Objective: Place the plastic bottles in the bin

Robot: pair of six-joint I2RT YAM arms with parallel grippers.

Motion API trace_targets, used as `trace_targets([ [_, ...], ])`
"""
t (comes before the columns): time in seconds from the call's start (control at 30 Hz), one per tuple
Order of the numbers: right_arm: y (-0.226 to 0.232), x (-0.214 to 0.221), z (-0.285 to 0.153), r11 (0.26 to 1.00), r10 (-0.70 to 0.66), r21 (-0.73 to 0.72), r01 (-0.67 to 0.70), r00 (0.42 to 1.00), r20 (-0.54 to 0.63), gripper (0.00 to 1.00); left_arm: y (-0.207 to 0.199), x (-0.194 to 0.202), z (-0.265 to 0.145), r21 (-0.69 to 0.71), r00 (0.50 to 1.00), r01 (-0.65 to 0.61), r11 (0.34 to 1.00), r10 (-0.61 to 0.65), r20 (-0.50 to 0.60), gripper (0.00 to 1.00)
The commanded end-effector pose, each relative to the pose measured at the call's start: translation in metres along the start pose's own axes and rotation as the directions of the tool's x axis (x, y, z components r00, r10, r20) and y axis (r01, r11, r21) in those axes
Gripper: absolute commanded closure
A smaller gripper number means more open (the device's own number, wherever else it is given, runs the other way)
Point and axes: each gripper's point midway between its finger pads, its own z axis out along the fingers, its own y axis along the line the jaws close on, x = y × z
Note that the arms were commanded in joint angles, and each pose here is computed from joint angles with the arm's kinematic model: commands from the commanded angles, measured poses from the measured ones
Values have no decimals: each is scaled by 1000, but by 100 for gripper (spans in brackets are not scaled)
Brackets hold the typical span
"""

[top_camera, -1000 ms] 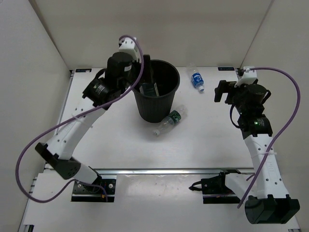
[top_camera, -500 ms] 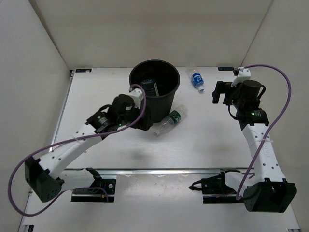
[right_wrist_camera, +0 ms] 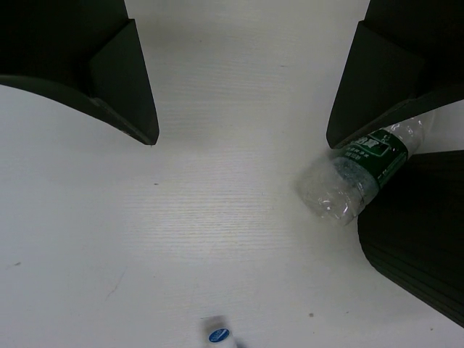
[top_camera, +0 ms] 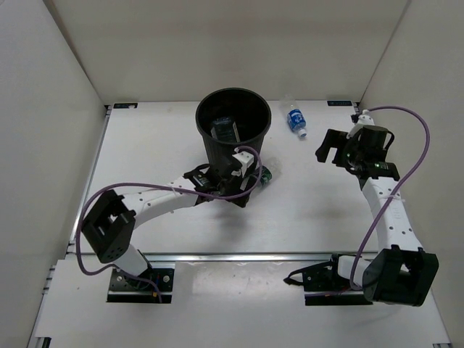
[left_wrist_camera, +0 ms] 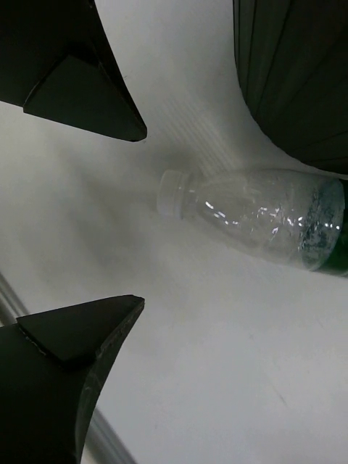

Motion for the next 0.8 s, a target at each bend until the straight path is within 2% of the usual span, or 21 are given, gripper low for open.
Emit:
trace_targets([
  [0.0,5,-16,-11,999,14,-34,-12,997,70,0,10,-13,6,-75,997,-61,995,64,42,1],
  [0.17,0,-13,-15,1000,2,-17,-1,996,89,1,25,-3,19,-160,997,-46,986,55,49,2],
  [0.23,-1,-15,-17,1000,-4,-17,6,994,109,1,25,8,23,-149,996,-53,987,63,67,1],
  [0.3,0,-16,-18,1000,-12,-25,15,992,124,1,17,4,25,-113,989,-53,992,68,133,2],
  [0.47,4,-17,-20,999,-31,-39,37,989,147,1,9,18,38,-79,981,-95,992,107,159,1],
  [0.63,3,-12,-21,999,-36,-30,41,990,133,1,3,3,38,-63,963,-81,995,95,252,2],
  [0.77,3,-15,-22,998,-49,-29,54,988,145,0,7,2,47,-53,963,-86,995,97,251,2],
])
